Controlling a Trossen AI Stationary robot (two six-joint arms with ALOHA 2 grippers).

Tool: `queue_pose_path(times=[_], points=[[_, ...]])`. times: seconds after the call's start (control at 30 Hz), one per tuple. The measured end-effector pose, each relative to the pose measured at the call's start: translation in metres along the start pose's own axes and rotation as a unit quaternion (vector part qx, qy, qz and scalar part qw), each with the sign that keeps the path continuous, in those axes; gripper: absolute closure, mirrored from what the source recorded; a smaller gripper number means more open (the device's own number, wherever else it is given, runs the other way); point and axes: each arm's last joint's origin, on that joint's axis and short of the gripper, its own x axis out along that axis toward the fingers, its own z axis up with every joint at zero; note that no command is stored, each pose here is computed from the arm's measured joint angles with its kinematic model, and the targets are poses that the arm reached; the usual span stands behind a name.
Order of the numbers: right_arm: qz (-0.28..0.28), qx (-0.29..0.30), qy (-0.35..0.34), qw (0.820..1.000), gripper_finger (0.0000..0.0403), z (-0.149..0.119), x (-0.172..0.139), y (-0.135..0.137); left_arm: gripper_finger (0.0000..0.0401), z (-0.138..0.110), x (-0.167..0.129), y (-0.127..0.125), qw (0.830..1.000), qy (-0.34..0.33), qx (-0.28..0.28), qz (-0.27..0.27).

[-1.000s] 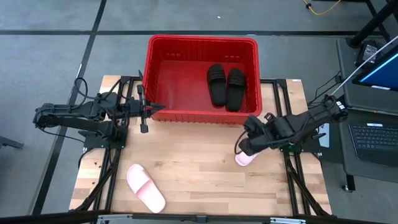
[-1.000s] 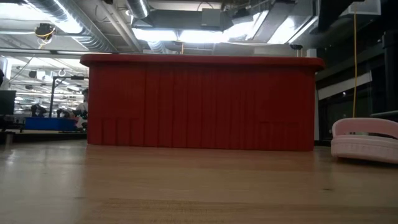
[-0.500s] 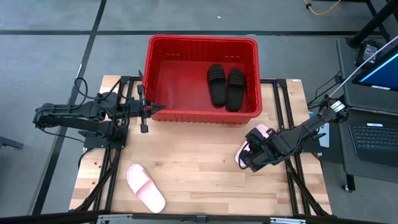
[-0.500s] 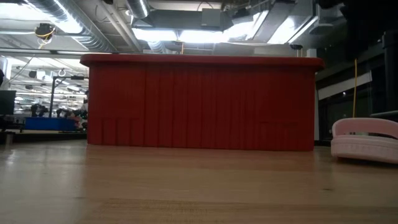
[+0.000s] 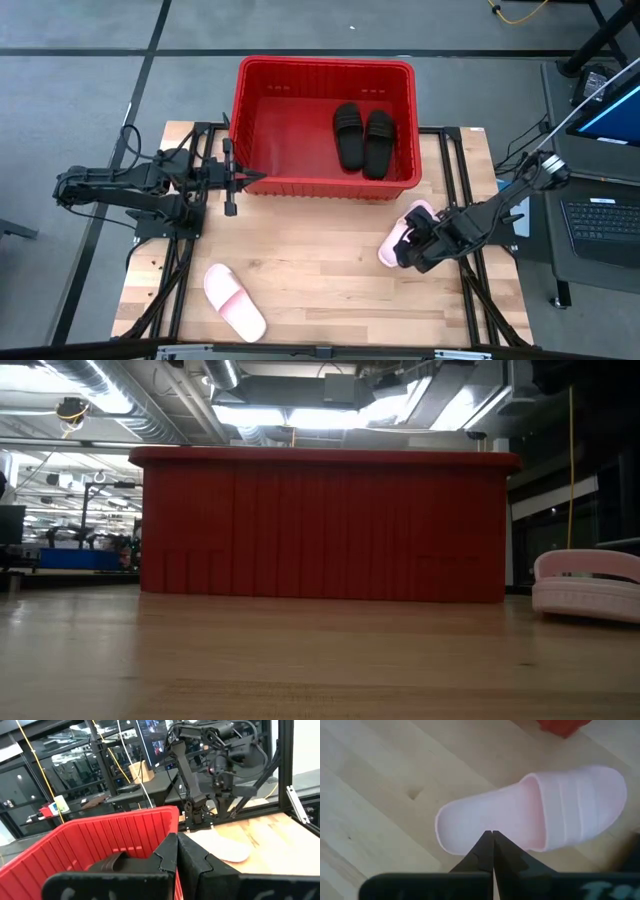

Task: Pick and place slides into bin
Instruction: Put the right pink slide into the red bin

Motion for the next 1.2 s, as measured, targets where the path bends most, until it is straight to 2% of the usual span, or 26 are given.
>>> queue_pose_path(times=[0.2, 0.43, 0.73, 0.9, 1.2], points=[[-0.026, -0.003, 0.007, 1.0, 0.0394, -0.008, 0.016, -0.014, 0.0399, -0.001, 0.0, 0.0, 1.0, 0.006, 0.001, -0.001], [-0.025, 0.0, 0.005, 1.0, 0.0399, -0.014, 0.032, -0.018, 0.0399, -0.001, 0.0, 0.0, 1.0, 0.006, 0.001, 0.0], [-0.042, -0.004, 0.006, 0.999, 0.0371, -0.015, 0.038, -0.023, 0.0399, -0.002, 0.0, 0.0, 1.0, 0.011, 0.002, 0.0], [-0.037, -0.028, 0.022, 0.999, 0.0345, -0.014, 0.037, -0.022, 0.0399, -0.003, 0.0, -0.001, 1.0, 0.016, 0.002, -0.002], [-0.056, -0.031, 0.04, 0.997, 0.0266, -0.015, 0.036, -0.026, 0.0399, -0.004, 0.001, -0.001, 1.0, 0.019, 0.002, -0.002]])
